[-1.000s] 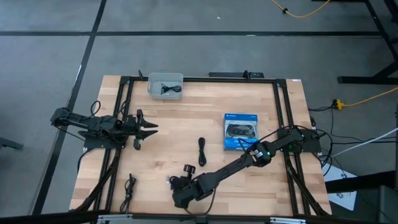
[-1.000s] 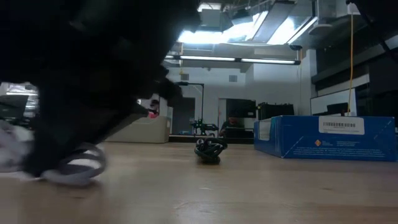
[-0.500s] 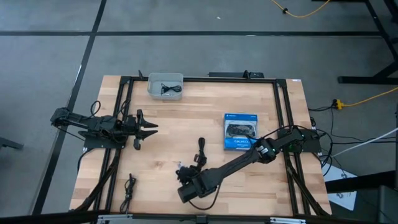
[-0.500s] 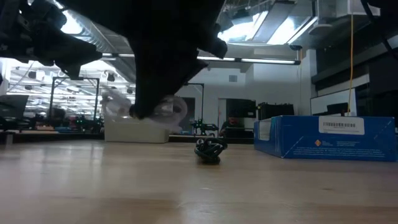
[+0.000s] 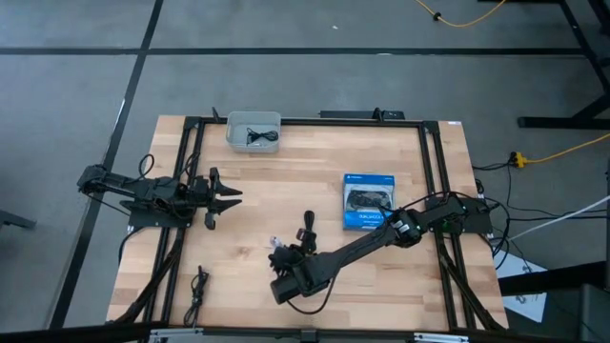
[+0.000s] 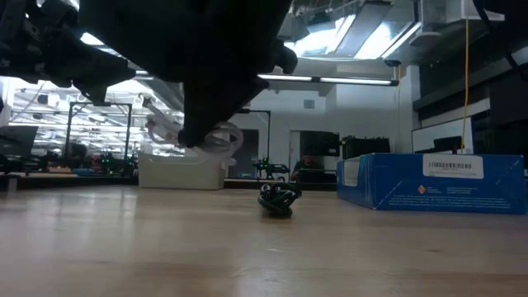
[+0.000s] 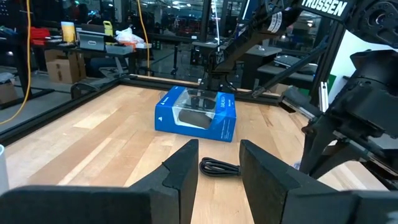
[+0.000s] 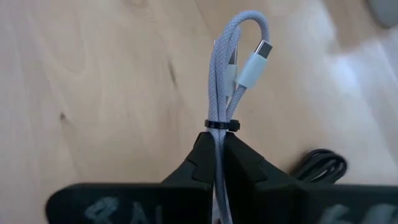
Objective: Pick and place USB-C Cables
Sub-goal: Put the light purple charger cable into the gray bin
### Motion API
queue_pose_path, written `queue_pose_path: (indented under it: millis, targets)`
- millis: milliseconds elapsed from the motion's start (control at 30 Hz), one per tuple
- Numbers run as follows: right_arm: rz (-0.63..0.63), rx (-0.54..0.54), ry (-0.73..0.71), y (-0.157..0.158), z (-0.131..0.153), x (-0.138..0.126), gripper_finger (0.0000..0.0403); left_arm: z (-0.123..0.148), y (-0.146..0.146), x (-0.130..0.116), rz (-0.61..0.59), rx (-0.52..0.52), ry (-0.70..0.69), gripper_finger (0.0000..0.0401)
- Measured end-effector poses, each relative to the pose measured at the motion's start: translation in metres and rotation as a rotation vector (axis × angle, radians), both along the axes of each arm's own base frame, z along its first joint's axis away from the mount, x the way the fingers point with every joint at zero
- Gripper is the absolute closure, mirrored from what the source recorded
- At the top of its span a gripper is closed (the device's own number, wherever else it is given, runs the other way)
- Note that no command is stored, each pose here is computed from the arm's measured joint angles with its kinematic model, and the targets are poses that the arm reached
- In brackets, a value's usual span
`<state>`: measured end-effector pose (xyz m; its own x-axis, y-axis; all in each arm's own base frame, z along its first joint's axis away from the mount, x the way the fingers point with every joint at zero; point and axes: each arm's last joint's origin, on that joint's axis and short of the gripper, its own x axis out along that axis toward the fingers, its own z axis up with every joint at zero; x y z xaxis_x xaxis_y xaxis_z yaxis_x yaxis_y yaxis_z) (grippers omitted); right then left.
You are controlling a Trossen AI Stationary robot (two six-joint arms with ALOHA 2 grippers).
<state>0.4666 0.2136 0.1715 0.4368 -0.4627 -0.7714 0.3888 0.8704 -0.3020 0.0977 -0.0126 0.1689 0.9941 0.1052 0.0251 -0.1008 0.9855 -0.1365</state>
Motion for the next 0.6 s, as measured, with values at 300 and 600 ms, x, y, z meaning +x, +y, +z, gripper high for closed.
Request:
queue_pose_path:
  millis: [300, 600]
  targets:
    - [0.043, 0.119, -0.034, 0.012, 0.002, 0.003, 0.0386, 0.000, 0.000, 0.000, 0.000, 0.000, 0.000, 0.0291]
    - [0.077, 0.149, -0.055, 0.029, 0.003, -0.003, 0.0386, 0.000, 0.000, 0.000, 0.000, 0.000, 0.000, 0.0291]
